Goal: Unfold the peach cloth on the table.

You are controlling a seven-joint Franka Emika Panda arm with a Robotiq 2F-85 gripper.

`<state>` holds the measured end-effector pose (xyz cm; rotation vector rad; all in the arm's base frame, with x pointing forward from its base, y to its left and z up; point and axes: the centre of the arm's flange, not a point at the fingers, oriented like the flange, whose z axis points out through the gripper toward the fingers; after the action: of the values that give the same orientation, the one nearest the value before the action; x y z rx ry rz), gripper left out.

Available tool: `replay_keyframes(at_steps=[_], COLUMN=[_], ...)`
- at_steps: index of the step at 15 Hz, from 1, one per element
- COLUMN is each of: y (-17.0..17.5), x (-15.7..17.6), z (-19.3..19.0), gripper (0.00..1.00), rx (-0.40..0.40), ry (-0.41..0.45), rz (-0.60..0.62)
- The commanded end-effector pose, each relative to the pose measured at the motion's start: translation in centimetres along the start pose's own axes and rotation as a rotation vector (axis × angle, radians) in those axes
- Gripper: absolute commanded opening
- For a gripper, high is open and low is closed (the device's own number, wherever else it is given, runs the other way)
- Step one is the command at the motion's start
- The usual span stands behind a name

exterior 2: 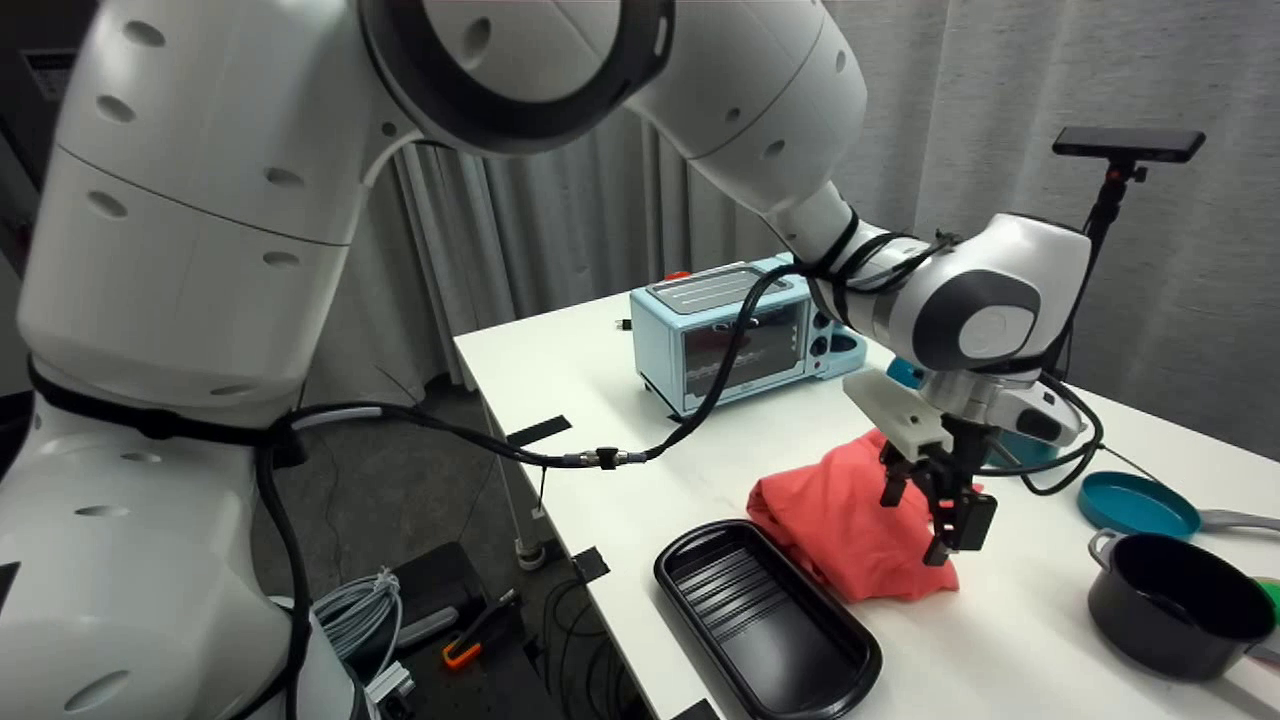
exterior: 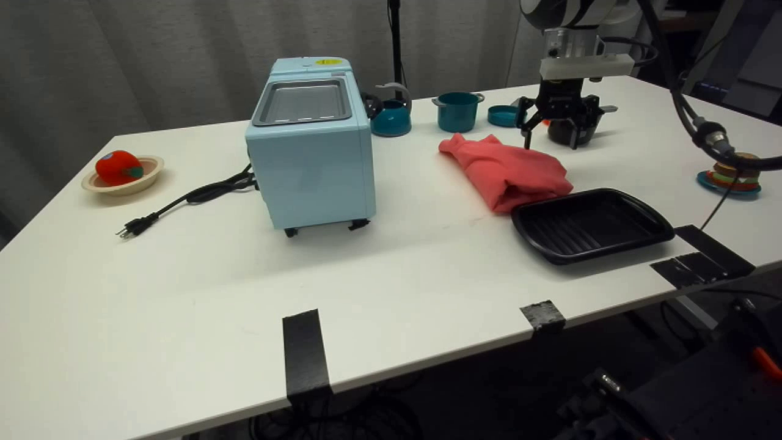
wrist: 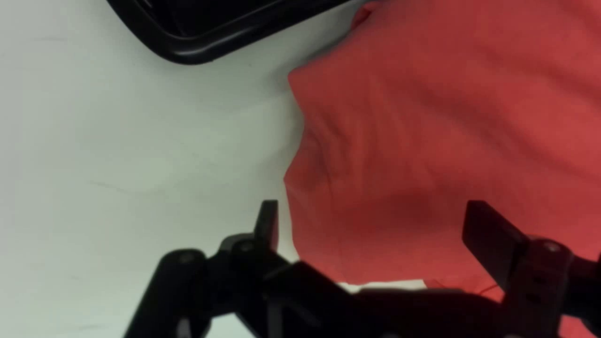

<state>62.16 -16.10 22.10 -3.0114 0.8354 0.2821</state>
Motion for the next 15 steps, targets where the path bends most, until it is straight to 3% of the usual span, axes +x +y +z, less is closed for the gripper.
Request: replay_keyframes(at_steps=[1,4,5,15], y=[-0.1,-0.3,-0.4,-0.1], x=[3.4,4.2,4.5,5.4], z=[2.4,4.0,4.2,2.4], gripper=[1.0,1.0,0.8,0.04], rx=[0.05,0.07,0.076,0.086], ry=[-0.042,-0.052,-0.051,-0.041], rz=[0.04,0.07,0.079,0.089])
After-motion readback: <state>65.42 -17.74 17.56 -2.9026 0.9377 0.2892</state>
